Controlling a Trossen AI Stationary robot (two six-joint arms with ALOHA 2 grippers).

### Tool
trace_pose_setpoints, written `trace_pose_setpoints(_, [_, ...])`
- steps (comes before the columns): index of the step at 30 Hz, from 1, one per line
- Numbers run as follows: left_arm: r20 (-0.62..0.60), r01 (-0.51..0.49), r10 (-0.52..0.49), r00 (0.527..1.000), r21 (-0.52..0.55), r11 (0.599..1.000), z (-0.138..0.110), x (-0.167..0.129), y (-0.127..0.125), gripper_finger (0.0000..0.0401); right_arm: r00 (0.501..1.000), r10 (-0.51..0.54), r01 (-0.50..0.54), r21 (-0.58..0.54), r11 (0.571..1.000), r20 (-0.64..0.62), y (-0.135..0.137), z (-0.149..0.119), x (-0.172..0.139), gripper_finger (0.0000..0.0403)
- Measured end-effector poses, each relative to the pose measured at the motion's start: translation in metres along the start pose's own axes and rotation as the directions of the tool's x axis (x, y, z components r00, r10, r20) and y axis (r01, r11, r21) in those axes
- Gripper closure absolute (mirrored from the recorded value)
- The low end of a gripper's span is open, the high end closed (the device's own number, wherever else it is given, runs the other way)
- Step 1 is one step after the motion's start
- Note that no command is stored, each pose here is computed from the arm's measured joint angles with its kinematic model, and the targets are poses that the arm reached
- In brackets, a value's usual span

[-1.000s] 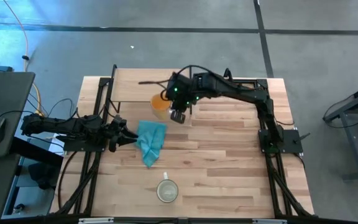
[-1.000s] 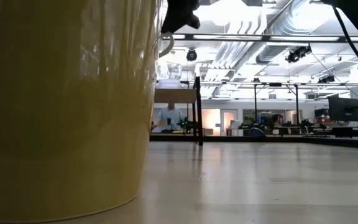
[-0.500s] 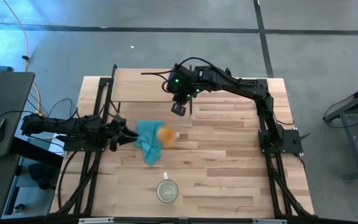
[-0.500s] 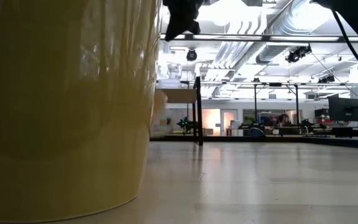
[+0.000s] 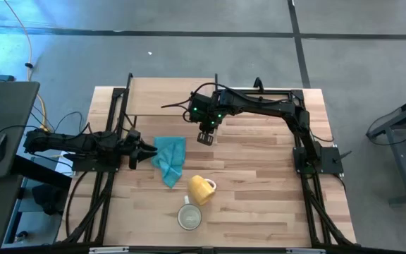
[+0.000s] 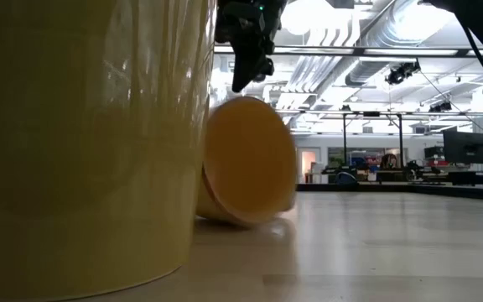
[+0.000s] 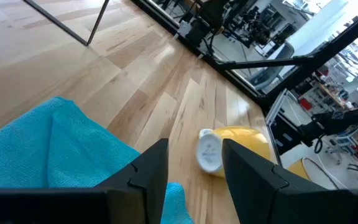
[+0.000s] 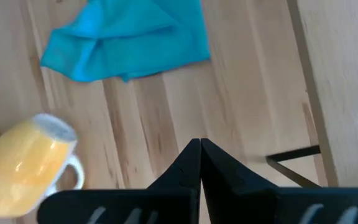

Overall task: Stack small to large cups/mugs on shelf
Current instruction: Put the yellow mug on the shelf

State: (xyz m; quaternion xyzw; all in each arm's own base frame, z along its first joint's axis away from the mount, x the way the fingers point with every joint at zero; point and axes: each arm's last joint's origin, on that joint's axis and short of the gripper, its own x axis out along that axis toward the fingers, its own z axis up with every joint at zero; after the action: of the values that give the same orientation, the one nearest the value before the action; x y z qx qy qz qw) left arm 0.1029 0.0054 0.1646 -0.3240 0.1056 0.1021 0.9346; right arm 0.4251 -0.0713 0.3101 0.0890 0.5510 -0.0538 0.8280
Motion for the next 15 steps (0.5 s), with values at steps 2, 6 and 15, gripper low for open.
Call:
trace_pose_setpoints(2, [-0.001,-0.001,0.001,1.0,0.0,1.0,-0.0001,0.0,0.0001,0.0263,1.0,-0.003,0.003,0.002,1.0,-0.008,-0.0005,-0.0009,0.0014,0.0402])
trace_pose_setpoints(6, [-0.002,-0.001,0.001,1.0,-0.007,1.0,-0.0002,0.0,0.0001,0.0263,1.0,-0.004,0.004,-0.003,1.0,-0.011,-0.0003,-0.0012,0.0015,0.0402])
trace_pose_setpoints(15, [-0.014,0.012,-0.012,1.0,-0.008,1.0,-0.0006,0.0,-0.0002,0.0263,1.0,-0.003,0.002,-0.004,1.0,-0.013,0.0011,-0.0015,0.0016,0.0403])
